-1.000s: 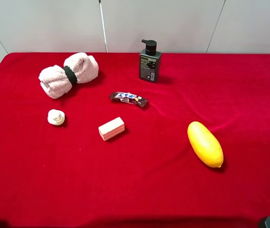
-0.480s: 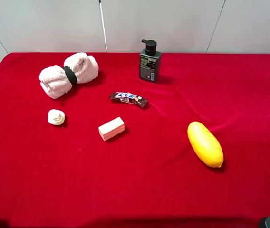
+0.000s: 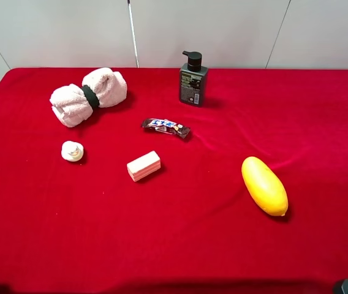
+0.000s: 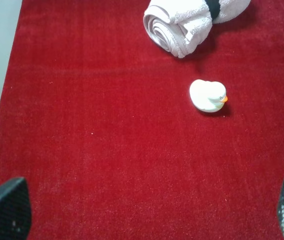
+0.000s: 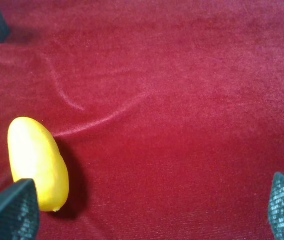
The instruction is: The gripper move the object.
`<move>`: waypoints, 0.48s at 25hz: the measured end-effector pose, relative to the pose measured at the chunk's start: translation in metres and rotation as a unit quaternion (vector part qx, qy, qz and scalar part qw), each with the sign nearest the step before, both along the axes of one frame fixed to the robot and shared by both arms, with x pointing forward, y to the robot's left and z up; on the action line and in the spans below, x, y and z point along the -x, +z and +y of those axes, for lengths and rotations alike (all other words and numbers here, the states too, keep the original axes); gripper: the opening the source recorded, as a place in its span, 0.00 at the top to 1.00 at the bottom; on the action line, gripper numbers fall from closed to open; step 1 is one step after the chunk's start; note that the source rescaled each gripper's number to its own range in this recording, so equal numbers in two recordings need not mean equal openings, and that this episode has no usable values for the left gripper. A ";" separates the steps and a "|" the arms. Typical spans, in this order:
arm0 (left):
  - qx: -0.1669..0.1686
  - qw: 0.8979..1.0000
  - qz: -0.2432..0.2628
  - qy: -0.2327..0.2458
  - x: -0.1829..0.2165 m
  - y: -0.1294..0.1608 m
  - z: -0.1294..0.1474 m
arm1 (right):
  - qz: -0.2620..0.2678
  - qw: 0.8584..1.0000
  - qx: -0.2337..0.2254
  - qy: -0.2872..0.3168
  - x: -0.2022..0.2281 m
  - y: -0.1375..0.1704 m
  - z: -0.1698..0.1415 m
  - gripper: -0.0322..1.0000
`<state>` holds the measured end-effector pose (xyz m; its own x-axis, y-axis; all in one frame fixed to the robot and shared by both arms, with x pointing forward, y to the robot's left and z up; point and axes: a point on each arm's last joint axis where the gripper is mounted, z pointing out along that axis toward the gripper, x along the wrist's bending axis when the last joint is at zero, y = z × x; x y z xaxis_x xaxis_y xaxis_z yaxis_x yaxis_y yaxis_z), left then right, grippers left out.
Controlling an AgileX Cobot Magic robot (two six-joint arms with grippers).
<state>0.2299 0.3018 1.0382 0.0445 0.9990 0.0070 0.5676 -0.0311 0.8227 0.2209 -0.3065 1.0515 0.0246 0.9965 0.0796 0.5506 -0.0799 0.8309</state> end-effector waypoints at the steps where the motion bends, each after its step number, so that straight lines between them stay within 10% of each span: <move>1: 0.000 1.000 0.000 0.000 0.000 0.000 0.000 | 0.000 1.000 0.000 0.000 0.000 0.000 0.000 0.00; 12: 0.000 1.000 0.000 0.000 0.000 0.000 0.000 | 0.000 1.000 0.000 0.000 0.000 0.000 0.000 0.00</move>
